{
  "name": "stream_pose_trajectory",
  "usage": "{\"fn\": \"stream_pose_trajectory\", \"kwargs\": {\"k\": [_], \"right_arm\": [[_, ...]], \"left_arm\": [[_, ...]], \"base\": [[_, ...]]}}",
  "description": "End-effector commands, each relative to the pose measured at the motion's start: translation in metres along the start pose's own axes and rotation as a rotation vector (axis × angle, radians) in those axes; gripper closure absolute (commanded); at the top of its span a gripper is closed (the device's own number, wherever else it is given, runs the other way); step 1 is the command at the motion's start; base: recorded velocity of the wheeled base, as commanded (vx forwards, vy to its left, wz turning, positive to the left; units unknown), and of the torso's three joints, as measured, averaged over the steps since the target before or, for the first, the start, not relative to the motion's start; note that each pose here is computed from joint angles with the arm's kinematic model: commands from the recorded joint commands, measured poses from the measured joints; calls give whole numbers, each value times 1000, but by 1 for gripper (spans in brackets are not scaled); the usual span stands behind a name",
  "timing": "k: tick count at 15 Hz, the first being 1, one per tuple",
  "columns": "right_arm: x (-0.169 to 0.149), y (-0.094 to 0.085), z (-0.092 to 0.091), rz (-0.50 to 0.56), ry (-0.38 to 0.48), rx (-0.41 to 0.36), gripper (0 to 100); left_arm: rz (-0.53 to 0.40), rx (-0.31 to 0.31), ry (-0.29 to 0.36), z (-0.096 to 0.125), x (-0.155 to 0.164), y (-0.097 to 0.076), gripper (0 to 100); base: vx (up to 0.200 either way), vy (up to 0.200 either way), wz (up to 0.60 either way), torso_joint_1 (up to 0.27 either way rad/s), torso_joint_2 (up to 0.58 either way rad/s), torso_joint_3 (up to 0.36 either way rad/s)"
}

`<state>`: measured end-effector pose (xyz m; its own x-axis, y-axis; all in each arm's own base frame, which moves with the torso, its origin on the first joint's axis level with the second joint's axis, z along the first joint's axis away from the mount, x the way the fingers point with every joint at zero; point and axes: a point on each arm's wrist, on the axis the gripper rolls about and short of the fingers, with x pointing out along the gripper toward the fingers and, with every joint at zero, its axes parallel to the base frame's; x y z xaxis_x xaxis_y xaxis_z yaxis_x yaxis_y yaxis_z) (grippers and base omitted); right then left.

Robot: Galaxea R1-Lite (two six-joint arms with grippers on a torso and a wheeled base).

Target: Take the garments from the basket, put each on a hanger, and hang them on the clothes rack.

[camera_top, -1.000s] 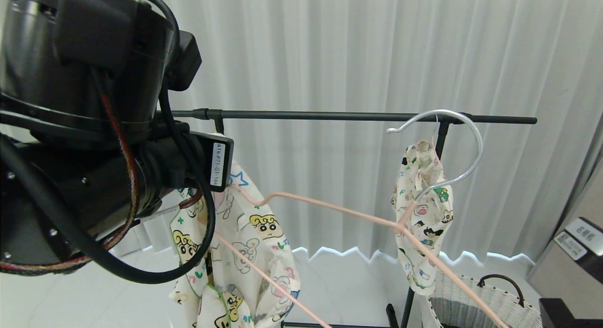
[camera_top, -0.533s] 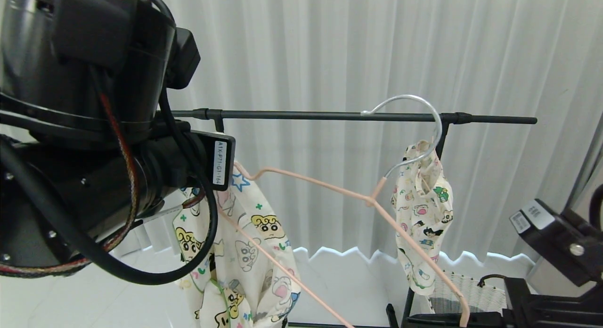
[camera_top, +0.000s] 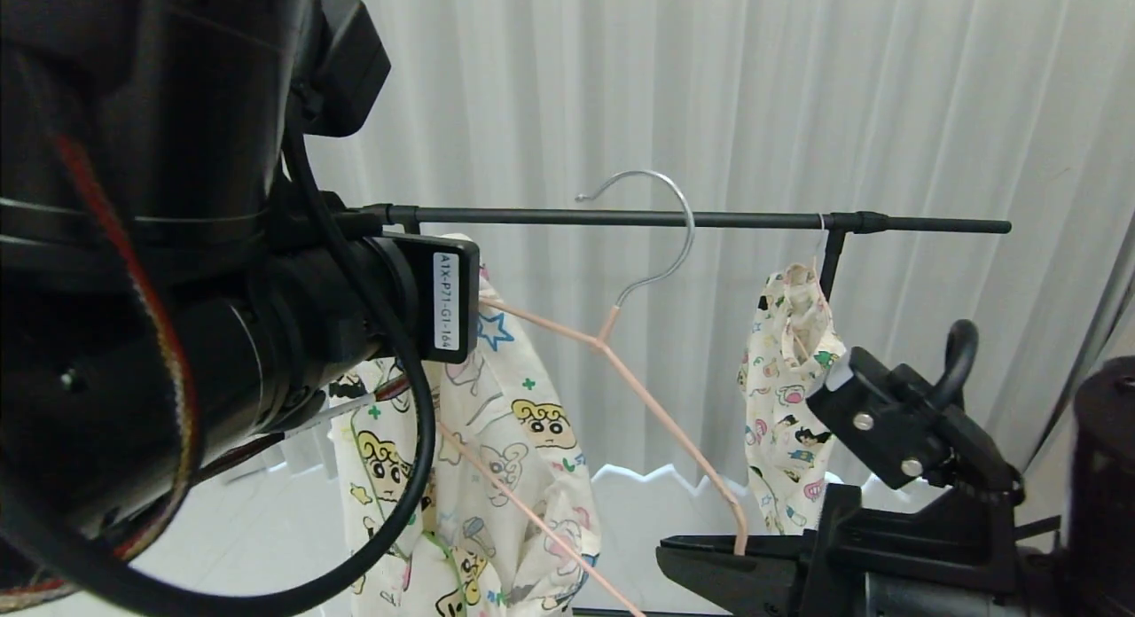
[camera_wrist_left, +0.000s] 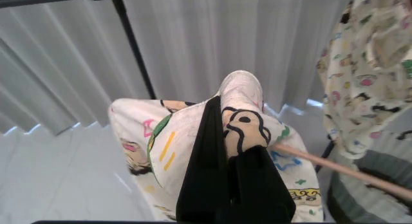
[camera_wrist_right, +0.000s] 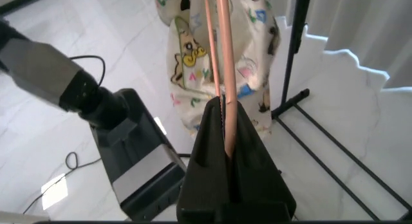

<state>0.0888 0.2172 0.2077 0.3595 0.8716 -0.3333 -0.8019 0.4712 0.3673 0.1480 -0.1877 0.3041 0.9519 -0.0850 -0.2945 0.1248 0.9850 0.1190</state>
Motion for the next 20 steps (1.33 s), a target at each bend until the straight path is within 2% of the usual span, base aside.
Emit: {"fn": "stream_pose_trajectory", "kwargs": {"k": [1, 3, 7, 11, 13, 17, 20], "right_arm": [[14, 0, -4, -9, 35, -2, 100], [29, 4, -2, -13, 22, -7, 100], [34, 5, -2, -34, 1, -7, 100], [34, 5, 5, -86, -103, 42, 100], [34, 6, 8, -103, -137, 46, 100], [33, 7, 14, -126, -216, 54, 100], [33, 8, 15, -142, -232, 52, 100]], "left_arm": [[-14, -5, -8, 2, -3, -2, 100], [-58, -15, -31, 7, -13, -7, 100], [-83, -32, -38, 8, -19, -9, 100], [-78, -33, -37, 2, -25, 1, 100], [-66, -16, -32, -3, -27, 1, 100], [28, 38, -15, -22, -23, -2, 100], [12, 23, -31, -21, -24, -6, 100]], "base": [[0, 0, 0, 0, 0, 0], [0, 0, 0, 0, 0, 0], [0, 0, 0, 0, 0, 0], [0, 0, 0, 0, 0, 0], [0, 0, 0, 0, 0, 0], [0, 0, 0, 0, 0, 0], [0, 0, 0, 0, 0, 0]]}}
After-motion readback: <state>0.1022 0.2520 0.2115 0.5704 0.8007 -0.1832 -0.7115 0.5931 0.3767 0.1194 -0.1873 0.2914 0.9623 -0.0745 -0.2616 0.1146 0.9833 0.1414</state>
